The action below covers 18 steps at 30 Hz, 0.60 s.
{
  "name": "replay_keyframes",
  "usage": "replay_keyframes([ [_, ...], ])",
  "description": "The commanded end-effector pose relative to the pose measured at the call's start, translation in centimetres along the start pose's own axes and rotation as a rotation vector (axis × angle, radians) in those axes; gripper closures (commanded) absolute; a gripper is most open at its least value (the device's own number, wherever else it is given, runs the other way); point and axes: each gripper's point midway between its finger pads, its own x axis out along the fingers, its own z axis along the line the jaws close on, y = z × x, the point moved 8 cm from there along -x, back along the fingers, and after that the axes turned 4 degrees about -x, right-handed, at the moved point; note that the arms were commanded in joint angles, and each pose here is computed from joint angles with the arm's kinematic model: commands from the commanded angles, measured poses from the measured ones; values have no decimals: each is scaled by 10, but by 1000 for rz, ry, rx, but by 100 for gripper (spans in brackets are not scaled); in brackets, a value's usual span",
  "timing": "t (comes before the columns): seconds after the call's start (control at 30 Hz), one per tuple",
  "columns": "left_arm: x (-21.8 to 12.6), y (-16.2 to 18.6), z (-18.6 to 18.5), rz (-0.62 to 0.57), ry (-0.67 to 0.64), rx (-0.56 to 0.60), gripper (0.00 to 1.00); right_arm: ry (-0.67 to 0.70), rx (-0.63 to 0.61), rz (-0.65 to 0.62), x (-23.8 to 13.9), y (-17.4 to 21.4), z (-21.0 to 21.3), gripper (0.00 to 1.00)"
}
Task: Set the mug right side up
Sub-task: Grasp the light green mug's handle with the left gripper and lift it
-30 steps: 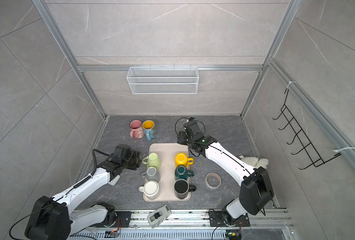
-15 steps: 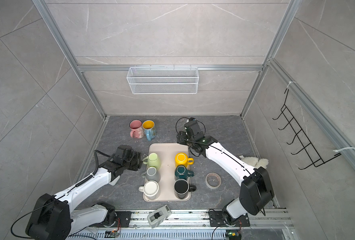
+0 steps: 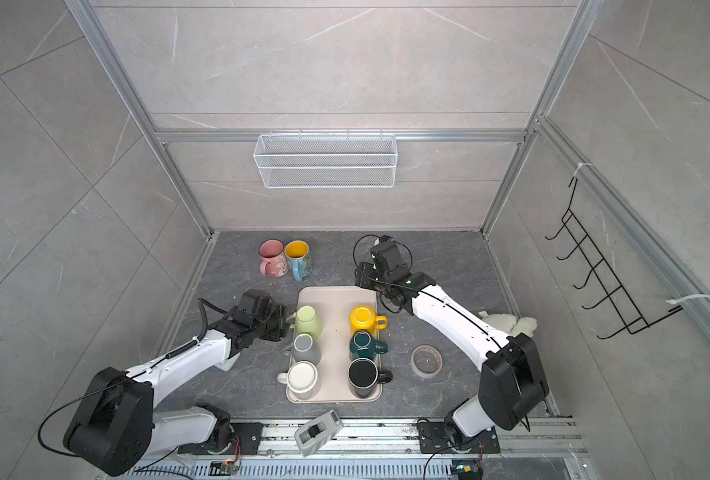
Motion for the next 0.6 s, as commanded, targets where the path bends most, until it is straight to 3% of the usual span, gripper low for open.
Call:
replay_keyframes([
  [0.0,2,5,-12,18,42,-16,53,-7,22,-8,-1,-1,-1,39],
  [0.33,13,7,-17,36,57,-14,58,-9,26,-1,1,-1,-4,41],
  [0.57,18,7,-19,44,62,-16,72,-11,33,7,4,0,-4,42],
])
